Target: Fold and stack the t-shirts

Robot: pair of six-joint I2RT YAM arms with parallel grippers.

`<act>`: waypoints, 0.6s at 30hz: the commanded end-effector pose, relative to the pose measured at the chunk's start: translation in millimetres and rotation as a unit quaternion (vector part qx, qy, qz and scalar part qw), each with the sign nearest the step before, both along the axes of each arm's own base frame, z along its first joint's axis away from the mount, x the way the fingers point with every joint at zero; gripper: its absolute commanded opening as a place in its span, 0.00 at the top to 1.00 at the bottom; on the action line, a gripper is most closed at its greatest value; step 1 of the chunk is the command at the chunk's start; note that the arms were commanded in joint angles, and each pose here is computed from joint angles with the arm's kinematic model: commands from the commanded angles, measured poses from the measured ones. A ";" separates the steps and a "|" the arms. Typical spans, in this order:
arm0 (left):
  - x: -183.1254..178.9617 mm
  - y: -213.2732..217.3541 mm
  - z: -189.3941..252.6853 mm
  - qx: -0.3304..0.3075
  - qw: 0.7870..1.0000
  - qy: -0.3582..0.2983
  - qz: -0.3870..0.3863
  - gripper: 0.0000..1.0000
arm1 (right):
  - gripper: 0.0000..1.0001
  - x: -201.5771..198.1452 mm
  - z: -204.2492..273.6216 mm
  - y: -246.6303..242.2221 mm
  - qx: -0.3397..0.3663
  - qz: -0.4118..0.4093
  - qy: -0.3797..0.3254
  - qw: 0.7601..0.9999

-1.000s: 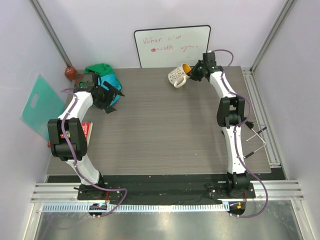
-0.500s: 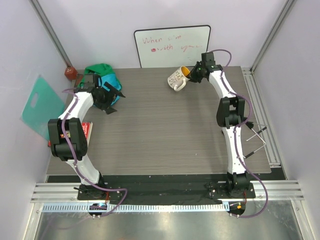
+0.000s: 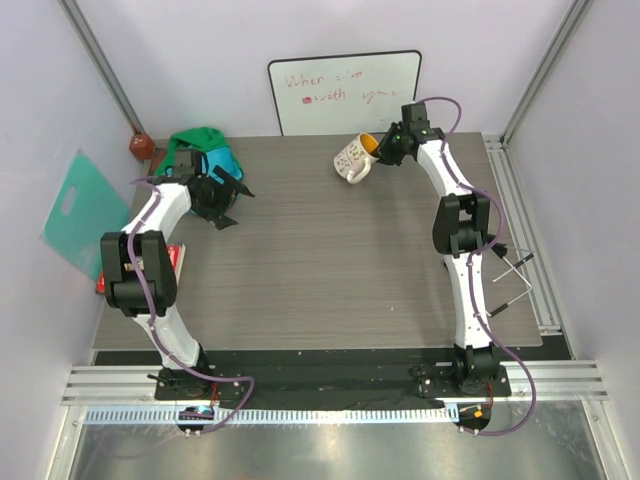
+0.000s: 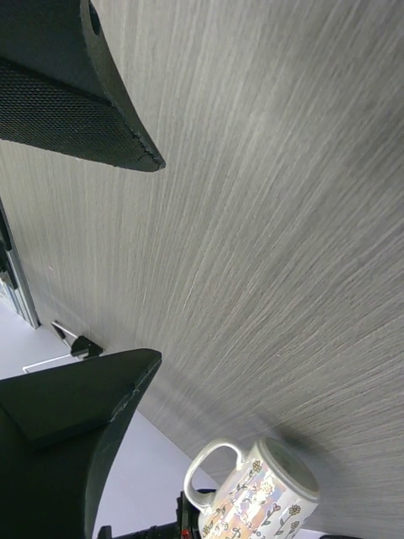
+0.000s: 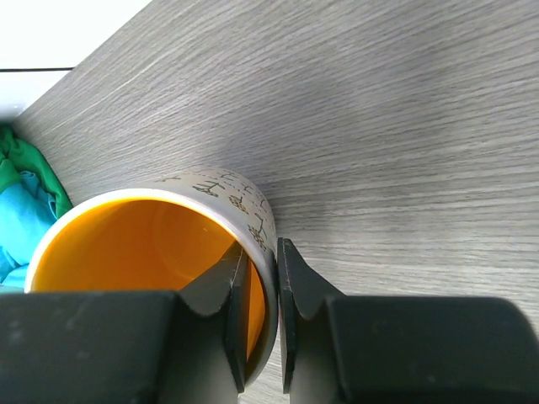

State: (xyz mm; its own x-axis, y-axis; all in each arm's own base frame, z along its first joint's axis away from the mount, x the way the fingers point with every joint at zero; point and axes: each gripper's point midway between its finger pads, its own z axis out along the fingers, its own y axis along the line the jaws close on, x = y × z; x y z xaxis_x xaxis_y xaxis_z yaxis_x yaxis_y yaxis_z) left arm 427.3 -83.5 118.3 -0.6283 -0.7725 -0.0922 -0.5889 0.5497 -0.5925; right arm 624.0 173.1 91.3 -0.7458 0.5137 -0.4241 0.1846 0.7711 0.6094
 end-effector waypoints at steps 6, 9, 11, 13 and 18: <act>60.6 -64.0 5.6 -0.102 0.987 -0.076 -0.102 0.19 | 0.99 -5.7 124.7 32.7 0.044 0.046 -0.122 0.991; 82.7 -101.7 1.2 -0.147 0.974 -0.082 -0.150 0.20 | 0.99 -14.3 119.1 40.5 0.045 0.056 -0.109 0.991; 105.0 -122.7 16.0 -0.167 0.966 -0.104 -0.167 0.19 | 0.99 -18.1 110.0 40.9 0.039 0.059 -0.099 0.993; 119.2 -146.7 9.6 -0.197 0.961 -0.103 -0.167 0.18 | 0.99 -21.9 108.2 43.0 0.034 0.061 -0.095 0.993; 130.1 -164.2 2.8 -0.236 0.954 -0.115 -0.146 0.17 | 0.99 -29.7 92.3 46.3 0.026 0.068 -0.075 0.994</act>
State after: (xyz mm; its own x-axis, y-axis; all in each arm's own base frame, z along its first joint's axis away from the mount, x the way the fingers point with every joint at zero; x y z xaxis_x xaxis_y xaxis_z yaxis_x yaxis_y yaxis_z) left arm 544.1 -229.3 85.8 -0.8213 -0.5689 0.0434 -0.3421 0.4302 -0.8354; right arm 594.5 205.3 87.0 -0.8023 0.4378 -0.4059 0.1371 0.7969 0.5884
